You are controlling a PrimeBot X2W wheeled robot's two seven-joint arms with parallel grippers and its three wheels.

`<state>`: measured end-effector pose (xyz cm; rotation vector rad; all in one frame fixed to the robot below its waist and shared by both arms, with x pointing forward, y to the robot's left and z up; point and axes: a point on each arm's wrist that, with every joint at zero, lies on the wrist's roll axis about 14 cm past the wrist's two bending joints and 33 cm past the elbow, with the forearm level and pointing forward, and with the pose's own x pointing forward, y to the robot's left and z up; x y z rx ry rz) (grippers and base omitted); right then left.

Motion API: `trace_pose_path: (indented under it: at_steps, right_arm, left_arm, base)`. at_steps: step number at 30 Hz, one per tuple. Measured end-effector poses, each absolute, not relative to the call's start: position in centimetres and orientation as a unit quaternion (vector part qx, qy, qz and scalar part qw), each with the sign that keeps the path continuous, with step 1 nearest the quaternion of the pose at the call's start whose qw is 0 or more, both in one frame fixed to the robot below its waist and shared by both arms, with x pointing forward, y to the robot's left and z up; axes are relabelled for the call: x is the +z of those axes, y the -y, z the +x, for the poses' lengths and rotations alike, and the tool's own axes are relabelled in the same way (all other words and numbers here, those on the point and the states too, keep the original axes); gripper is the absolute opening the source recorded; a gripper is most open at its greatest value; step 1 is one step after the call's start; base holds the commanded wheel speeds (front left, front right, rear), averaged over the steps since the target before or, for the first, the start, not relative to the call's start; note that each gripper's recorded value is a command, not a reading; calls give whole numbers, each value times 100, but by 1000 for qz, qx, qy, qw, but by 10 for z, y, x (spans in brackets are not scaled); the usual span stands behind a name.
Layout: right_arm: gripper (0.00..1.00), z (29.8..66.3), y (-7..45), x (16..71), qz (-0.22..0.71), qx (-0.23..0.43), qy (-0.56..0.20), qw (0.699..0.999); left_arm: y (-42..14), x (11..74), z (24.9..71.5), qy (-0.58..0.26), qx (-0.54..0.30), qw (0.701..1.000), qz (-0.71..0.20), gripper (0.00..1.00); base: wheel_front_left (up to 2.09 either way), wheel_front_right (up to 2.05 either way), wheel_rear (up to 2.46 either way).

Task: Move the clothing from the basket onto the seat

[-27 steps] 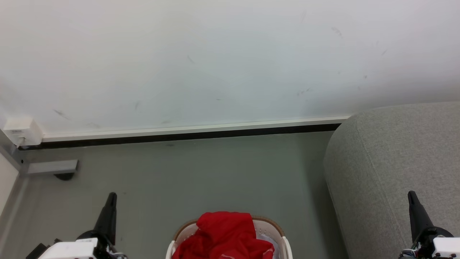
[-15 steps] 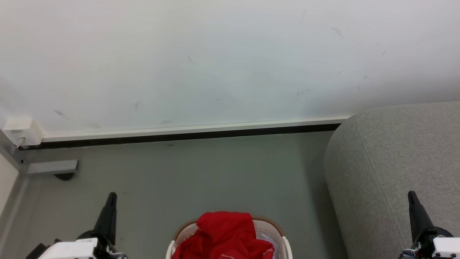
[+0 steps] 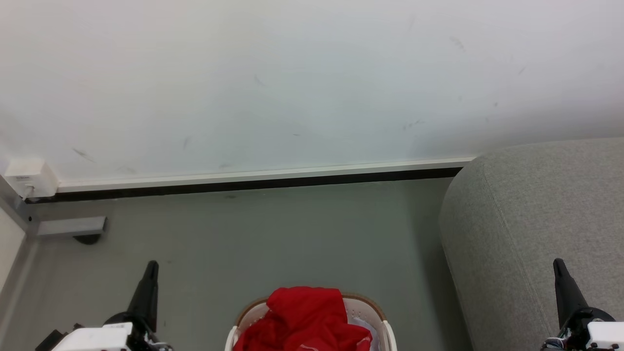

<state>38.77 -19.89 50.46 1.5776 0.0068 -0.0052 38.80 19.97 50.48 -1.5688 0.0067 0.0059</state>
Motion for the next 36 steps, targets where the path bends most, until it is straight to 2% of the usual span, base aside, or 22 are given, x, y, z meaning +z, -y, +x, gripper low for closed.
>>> trace_pose_path:
  at_steps: [35,36]
  right_arm:
    - [0,388,199,505,710,-2,-3,705]
    - [100,388,199,505,710,-2,-3,705]
  left_arm:
    - [-200,505,388,-3,3,708,-706,0]
    - [-200,505,388,-3,3,708,-706,100]
  base:
    - [0,0,0]
    - [0,0,0]
